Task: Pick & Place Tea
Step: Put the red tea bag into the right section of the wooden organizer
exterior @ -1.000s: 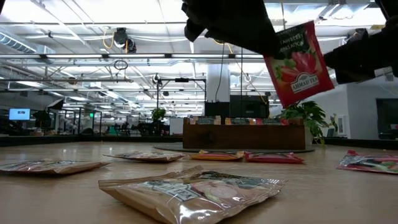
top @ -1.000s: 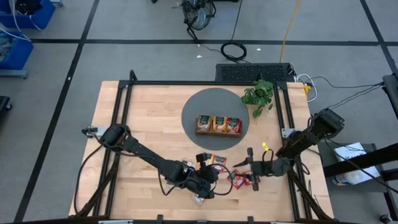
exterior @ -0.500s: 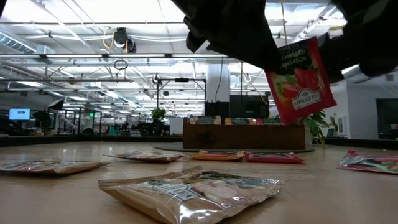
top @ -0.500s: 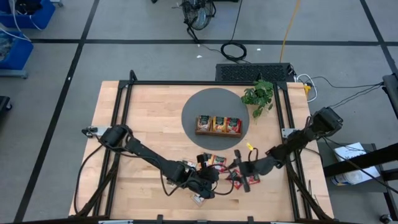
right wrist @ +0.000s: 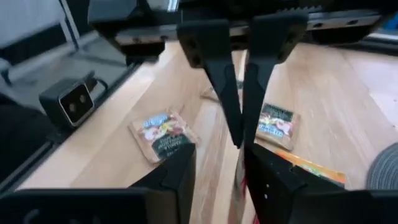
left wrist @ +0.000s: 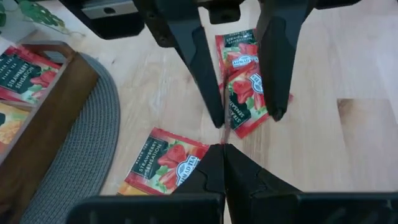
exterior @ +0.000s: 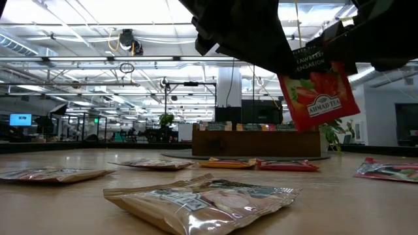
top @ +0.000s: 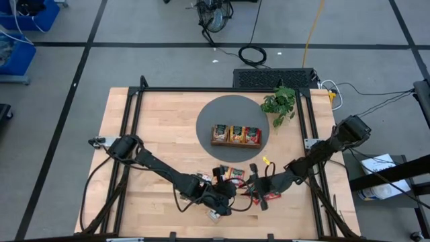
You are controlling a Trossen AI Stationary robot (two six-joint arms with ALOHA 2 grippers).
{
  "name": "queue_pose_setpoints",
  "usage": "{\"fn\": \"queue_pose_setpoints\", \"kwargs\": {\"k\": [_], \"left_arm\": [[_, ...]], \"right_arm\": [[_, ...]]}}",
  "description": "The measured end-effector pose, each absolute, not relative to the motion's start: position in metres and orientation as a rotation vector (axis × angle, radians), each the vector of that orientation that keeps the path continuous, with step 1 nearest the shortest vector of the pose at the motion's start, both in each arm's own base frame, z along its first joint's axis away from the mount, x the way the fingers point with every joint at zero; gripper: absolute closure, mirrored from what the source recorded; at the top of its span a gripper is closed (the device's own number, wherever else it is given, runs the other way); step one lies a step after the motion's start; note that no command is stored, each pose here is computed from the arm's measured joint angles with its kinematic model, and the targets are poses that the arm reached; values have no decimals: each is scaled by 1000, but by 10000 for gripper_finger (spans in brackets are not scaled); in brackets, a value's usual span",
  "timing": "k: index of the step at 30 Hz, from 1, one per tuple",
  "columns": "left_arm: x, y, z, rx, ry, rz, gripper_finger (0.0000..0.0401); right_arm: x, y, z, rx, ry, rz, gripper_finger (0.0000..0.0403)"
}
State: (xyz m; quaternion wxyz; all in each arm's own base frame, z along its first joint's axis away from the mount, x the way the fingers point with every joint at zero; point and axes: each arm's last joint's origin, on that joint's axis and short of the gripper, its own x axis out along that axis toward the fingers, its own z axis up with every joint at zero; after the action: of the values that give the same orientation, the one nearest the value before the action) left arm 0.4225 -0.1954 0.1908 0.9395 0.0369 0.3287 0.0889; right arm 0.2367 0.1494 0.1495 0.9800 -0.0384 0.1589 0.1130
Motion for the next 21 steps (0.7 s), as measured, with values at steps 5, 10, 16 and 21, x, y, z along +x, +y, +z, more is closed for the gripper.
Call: {"fn": "queue_pose_setpoints", "kwargs": {"k": [5,10,16,21], "left_arm": [[422,-195,190,73,689,169,400],[420,-194,187,64,717,183,400],[420,-194,188,64,715,182,400],[420,-193,188,67,715,183,400]], "right_arm": [[256,157,167,-143,523,210,305],[268,160,189,-182,704,216,308],[276,156,205,-134,796,270,309],[279,151,208,-82,842,280,311]]}}
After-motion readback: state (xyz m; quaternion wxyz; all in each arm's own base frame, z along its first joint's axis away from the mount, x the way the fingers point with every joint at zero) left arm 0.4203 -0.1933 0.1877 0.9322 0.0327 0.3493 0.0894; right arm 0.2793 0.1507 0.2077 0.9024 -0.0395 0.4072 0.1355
